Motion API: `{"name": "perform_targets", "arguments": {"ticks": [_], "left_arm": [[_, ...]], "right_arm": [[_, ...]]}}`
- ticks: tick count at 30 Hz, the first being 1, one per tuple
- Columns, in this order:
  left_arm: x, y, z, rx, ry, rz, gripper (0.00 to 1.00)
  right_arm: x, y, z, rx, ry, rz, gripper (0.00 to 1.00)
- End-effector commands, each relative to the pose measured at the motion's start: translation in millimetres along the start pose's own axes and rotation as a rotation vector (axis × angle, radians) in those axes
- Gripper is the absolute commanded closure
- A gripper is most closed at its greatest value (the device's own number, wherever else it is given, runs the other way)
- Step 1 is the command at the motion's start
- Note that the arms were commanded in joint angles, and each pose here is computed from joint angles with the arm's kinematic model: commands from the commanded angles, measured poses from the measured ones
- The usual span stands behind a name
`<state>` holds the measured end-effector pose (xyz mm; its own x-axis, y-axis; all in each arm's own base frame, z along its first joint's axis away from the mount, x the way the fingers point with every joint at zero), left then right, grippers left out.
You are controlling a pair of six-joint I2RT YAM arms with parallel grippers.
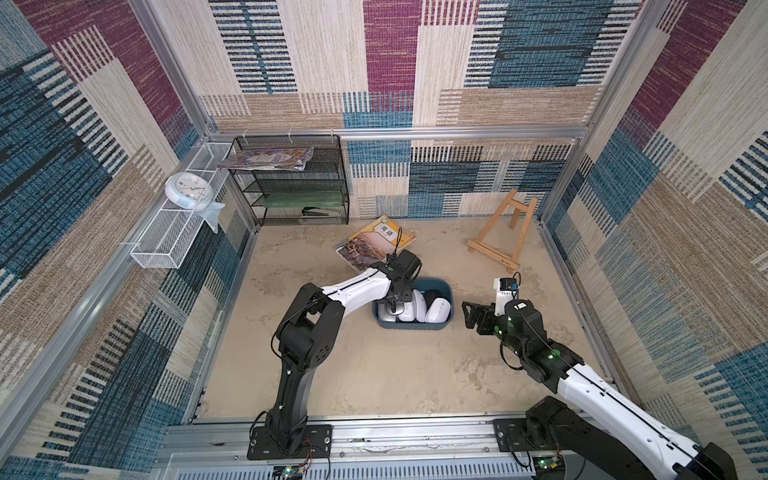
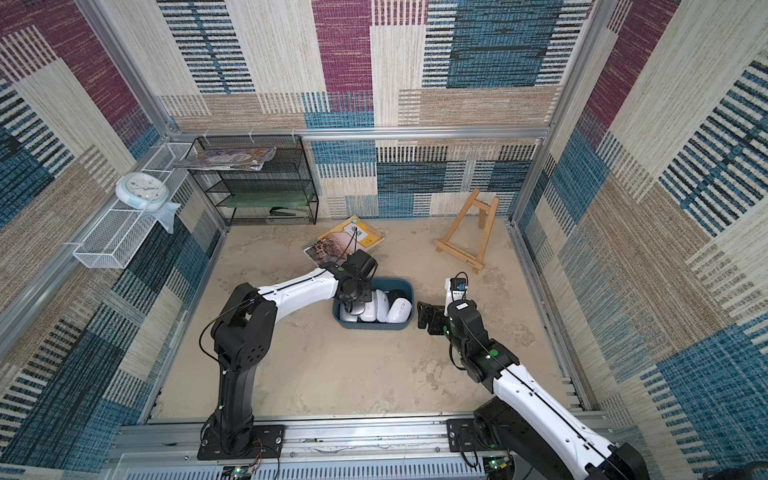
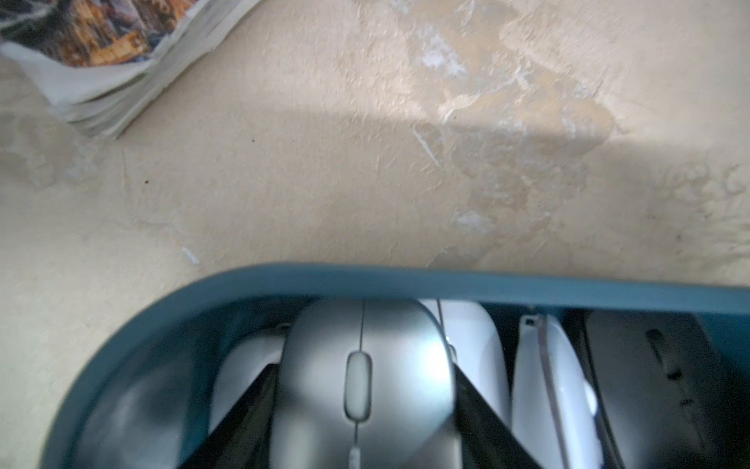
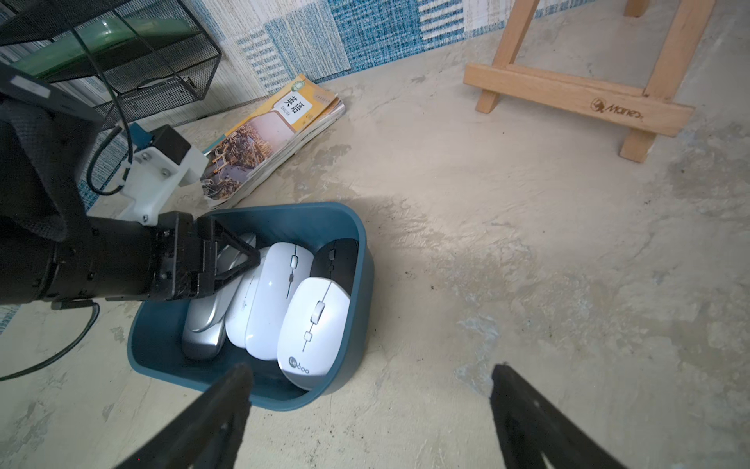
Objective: Take out the mouse from the storage box
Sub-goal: Pick up the mouse from the storage box.
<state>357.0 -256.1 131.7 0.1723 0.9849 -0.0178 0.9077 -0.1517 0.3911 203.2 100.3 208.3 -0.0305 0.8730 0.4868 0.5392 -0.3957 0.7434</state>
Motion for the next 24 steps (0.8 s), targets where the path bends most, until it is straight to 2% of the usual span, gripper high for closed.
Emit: {"name": "perform_targets", "arguments": {"ticks": [1, 16, 24], "left_arm": [[6.6, -18.2, -10.8, 0.095, 0.018, 0.031, 0.45], [18.6, -21.9, -76.1, -0.033, -0.068, 0.030, 0.46], [63.2, -29.1, -95.9, -0.065, -0.042, -0.032, 0.45]], "right_arm": [[3.4, 3.1, 0.0, -0.006, 0.015, 0.002, 0.05], [10.6, 5.7, 9.6, 0.030, 0.022, 0.030, 0.05], [14.0, 6.2, 16.1, 0.059, 0.019, 0.048, 0.06]]}}
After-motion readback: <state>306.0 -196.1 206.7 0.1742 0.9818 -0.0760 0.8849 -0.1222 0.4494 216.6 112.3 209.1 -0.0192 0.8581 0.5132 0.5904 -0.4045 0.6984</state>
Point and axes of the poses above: each gripper's point midway between its finger pads, its own z axis out along the fingers, its own x axis along the line the jaws close on, y = z × x, the point moved 9 cm from there along -z, back along the fingers, and after that the axes turned 12 degrees about z, right-handed, at the moved point
